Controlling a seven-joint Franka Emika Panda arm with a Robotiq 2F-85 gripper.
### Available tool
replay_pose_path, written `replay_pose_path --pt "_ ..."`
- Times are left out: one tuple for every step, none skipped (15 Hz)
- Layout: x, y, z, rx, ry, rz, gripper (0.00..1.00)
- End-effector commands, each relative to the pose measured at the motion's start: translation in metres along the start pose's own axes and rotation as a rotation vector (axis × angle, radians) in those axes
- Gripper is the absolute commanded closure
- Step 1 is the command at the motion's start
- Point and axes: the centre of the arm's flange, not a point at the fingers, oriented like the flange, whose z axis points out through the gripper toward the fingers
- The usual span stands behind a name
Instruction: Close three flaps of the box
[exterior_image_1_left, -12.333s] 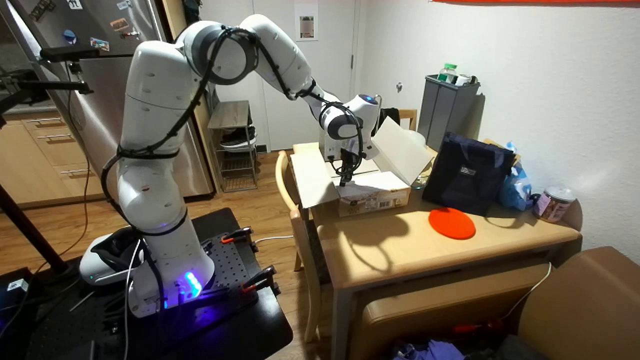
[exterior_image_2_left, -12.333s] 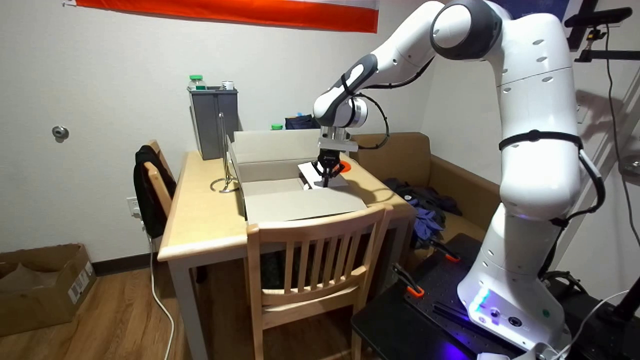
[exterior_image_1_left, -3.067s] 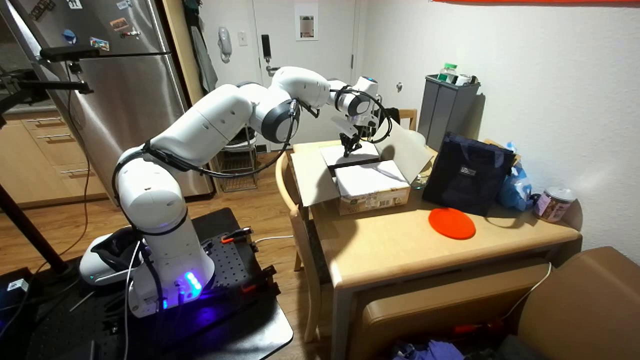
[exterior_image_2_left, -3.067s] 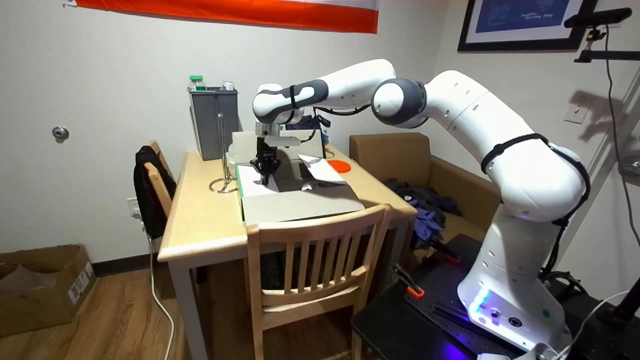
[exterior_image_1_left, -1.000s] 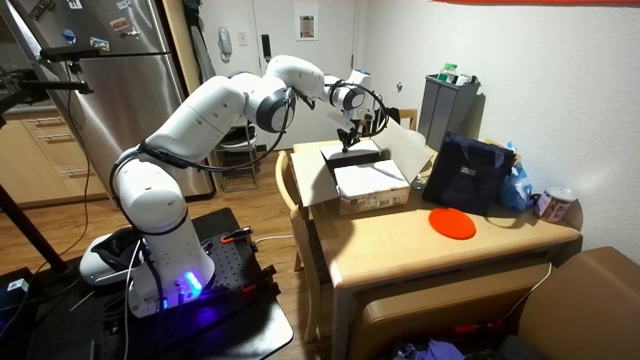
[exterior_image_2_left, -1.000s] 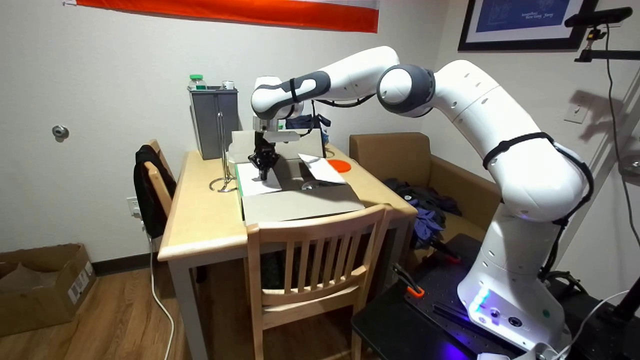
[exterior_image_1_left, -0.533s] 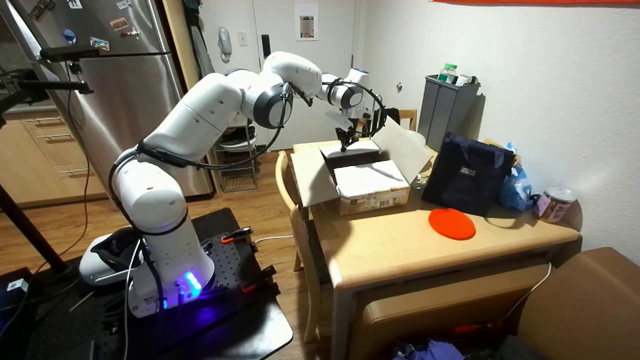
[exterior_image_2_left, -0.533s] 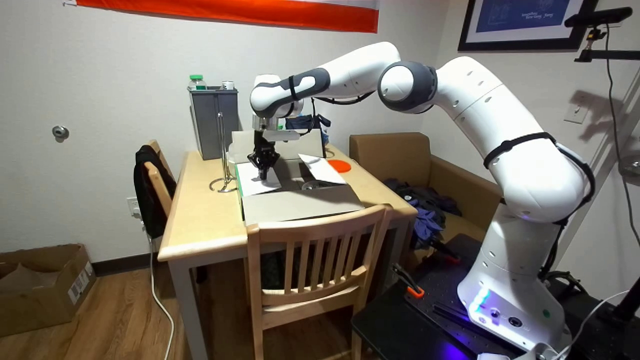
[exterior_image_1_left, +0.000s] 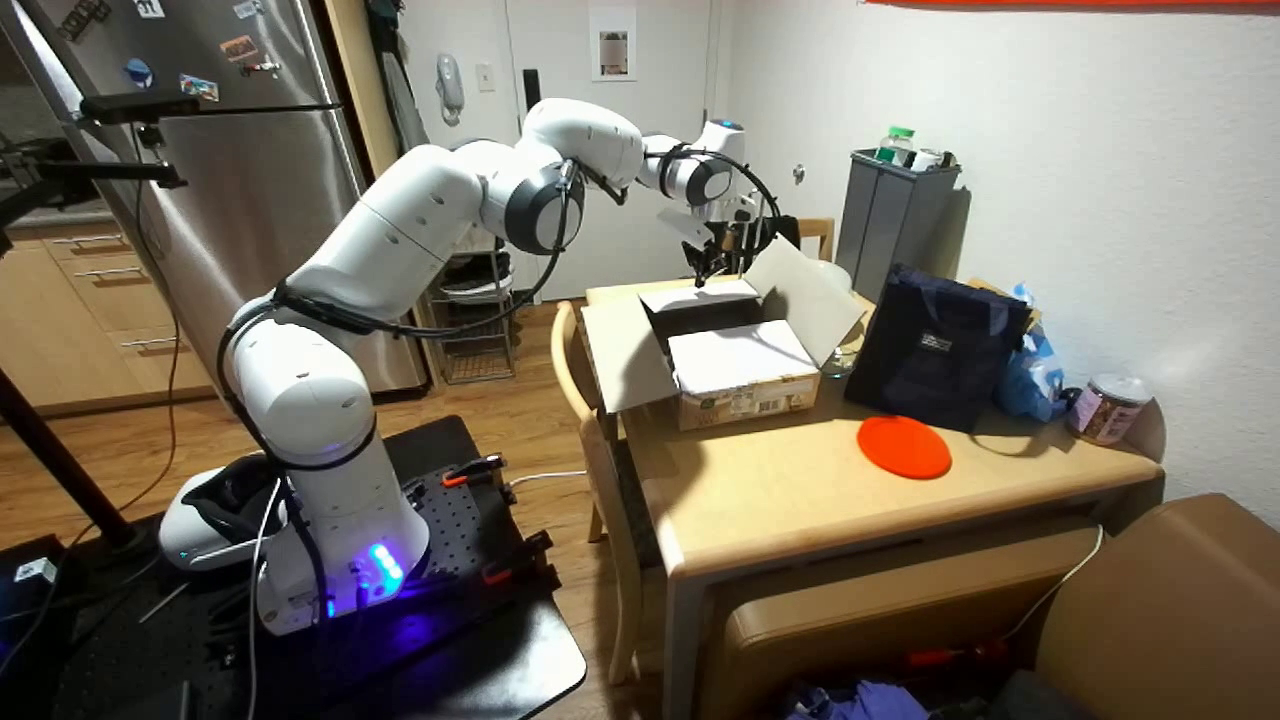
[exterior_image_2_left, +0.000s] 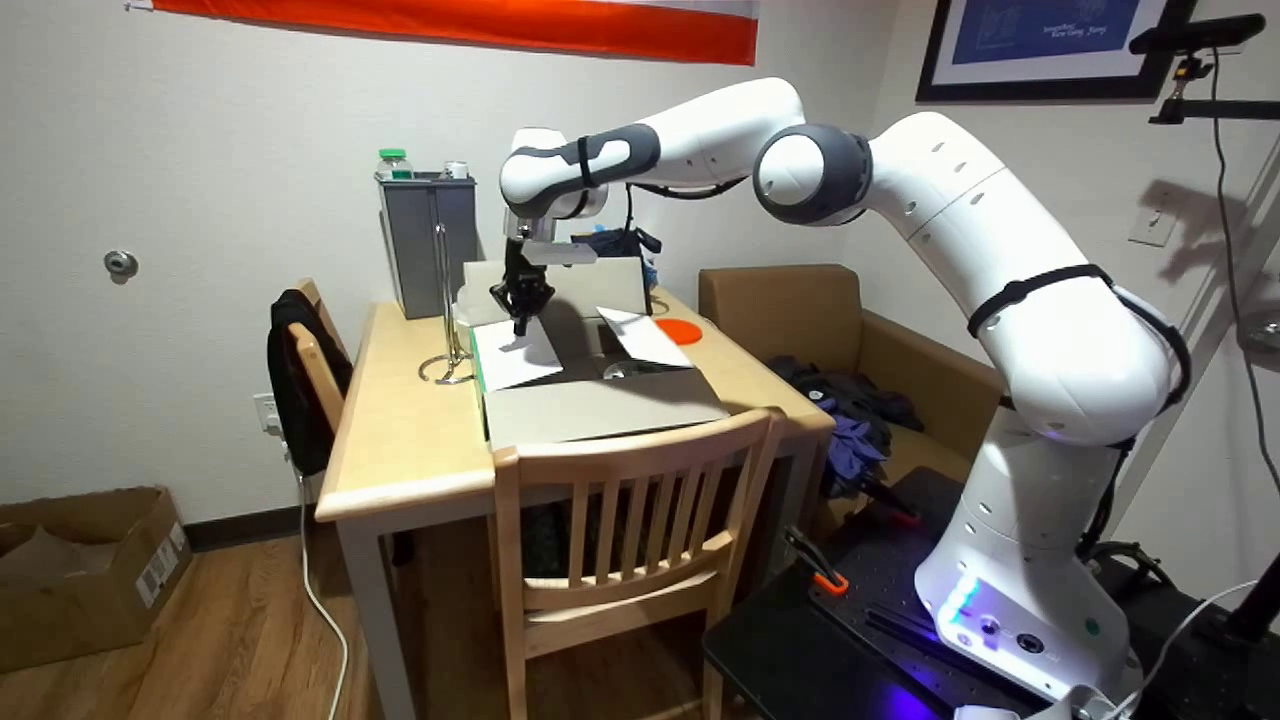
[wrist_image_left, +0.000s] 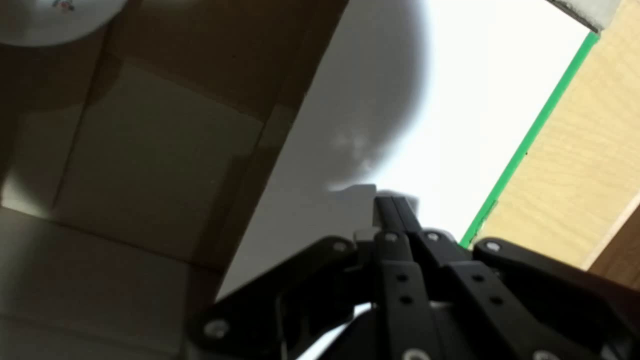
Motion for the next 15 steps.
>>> replay_pose_path --pt "0.011 0.006 -0.022 0.022 0.077 -0.001 1.0" --pt "0.016 0.009 -0.028 0.026 0.11 0.009 1.0" --pt "0.021 0.012 -0.034 0.036 0.141 0.017 1.0" --pt "0.025 0.015 -0.04 0.047 0.176 0.033 1.0" --pt "0.03 0.019 -0.047 0.059 0.212 0.043 1.0" --pt "0.036 0.023 -0.054 0.064 0.255 0.057 1.0" --pt "0.041 0.027 -0.06 0.068 0.292 0.066 1.0" --pt "0.047 0.031 -0.068 0.07 0.329 0.078 1.0" --pt "0.052 0.035 -0.076 0.073 0.36 0.085 1.0" --pt "0.056 0.039 -0.084 0.071 0.387 0.09 1.0" --pt "0.059 0.042 -0.092 0.07 0.414 0.093 1.0" --pt "0.062 0.045 -0.1 0.069 0.441 0.096 1.0" --pt "0.065 0.048 -0.108 0.063 0.467 0.097 1.0" --pt "0.068 0.051 -0.115 0.053 0.497 0.102 1.0" --pt "0.062 0.049 -0.124 0.043 0.526 0.106 1.0"
